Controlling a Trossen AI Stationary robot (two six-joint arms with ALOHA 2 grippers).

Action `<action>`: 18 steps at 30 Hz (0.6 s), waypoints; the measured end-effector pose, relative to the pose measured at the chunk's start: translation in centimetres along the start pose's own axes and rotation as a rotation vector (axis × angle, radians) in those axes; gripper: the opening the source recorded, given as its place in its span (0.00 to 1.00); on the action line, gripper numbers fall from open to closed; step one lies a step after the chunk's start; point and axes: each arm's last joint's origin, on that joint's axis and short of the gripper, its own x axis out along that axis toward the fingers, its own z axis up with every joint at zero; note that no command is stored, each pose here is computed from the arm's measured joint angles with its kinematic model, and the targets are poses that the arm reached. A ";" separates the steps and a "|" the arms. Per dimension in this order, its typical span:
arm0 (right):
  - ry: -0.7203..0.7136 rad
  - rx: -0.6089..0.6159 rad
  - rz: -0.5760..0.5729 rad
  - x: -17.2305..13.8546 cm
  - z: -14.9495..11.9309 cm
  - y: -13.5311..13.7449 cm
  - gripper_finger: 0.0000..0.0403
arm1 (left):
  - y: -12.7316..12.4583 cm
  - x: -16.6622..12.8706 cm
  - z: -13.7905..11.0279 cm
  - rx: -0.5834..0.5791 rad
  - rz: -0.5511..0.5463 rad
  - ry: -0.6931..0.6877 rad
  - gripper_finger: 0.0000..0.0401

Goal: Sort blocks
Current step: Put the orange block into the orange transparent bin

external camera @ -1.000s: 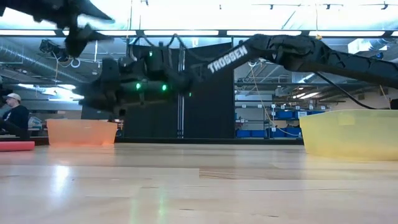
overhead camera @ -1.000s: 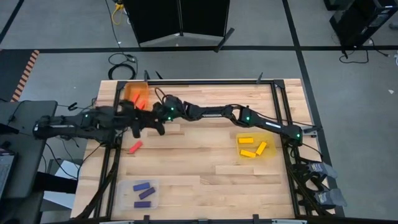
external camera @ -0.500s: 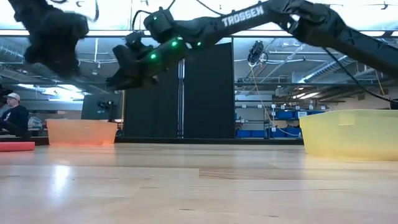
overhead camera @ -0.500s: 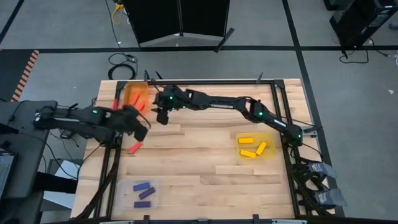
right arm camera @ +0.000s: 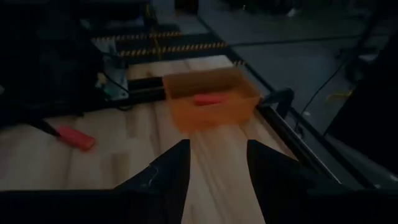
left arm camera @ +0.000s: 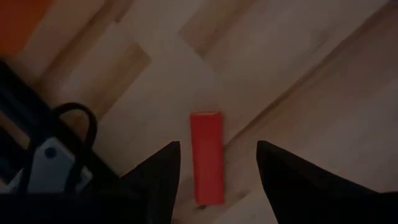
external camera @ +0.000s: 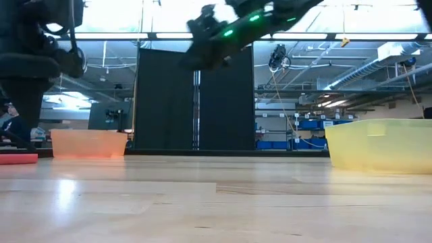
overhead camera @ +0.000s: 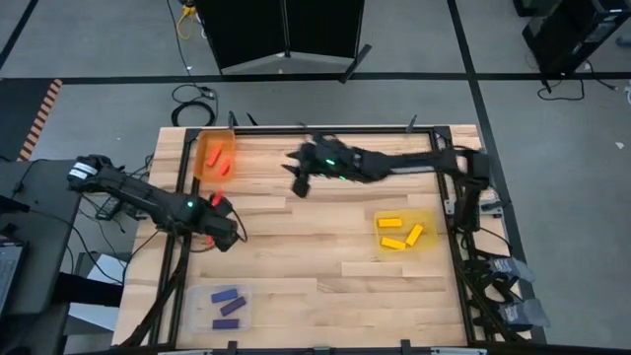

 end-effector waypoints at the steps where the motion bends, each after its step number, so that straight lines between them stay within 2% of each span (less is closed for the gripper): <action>1: -0.020 0.009 -0.011 -1.3 -0.4 0.2 0.42 | -0.3 0.2 -0.1 0.007 0.005 0.003 0.55; 4: -0.079 0.042 -0.040 -4.9 -1.8 0.9 0.42 | -0.9 0.7 -0.2 0.022 0.045 0.025 0.55; 10: -0.191 0.098 -0.042 -9.6 -4.2 2.8 0.42 | -1.7 2.0 -0.2 0.050 0.113 0.083 0.56; 18: -0.223 0.101 -0.053 -11.4 -5.2 4.7 0.42 | -1.8 4.9 -0.7 0.042 0.132 0.152 0.56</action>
